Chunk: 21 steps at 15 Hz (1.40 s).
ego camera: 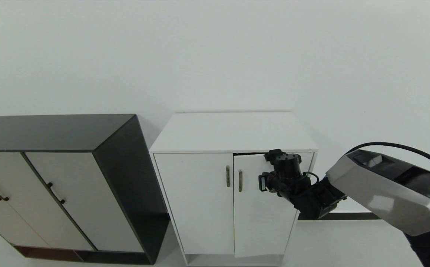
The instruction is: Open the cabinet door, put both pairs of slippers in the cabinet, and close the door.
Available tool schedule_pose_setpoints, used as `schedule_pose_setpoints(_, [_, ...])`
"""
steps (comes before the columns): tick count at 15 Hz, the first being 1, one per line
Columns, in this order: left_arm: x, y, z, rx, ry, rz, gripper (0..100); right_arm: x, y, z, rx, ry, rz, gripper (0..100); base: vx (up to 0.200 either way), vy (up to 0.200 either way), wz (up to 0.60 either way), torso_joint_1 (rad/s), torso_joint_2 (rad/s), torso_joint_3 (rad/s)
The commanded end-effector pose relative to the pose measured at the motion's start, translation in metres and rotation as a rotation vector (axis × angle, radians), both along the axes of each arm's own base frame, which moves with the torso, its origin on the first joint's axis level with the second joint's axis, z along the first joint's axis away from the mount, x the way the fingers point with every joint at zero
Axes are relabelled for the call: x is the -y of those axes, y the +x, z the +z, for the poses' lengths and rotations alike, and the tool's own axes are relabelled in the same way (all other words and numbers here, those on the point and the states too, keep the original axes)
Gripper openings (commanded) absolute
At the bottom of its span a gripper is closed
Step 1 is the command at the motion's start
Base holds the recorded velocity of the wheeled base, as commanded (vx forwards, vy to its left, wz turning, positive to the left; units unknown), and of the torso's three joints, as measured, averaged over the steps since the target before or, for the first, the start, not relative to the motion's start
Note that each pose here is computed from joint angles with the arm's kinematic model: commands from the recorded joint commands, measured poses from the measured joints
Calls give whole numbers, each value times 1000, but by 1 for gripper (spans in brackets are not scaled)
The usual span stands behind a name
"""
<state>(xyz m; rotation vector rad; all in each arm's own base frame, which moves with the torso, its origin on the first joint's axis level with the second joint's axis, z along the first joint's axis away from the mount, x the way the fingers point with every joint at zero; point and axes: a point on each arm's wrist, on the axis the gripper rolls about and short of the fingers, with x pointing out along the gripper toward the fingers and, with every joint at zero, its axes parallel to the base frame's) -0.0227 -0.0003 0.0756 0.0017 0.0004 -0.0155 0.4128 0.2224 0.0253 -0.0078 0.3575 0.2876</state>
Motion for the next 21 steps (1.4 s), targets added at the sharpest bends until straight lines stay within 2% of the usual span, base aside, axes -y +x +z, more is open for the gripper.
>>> schedule_pose_setpoints(1, [0, 0, 0, 0, 0, 0, 0, 0, 2, -2, 1, 1, -2, 0, 0, 0, 0, 0, 0, 0])
schedule_pose_setpoints(21, [0, 0, 0, 0, 0, -1, 0, -3, 14, -6, -3, -4, -11, 0, 0, 0, 0, 0, 0, 0])
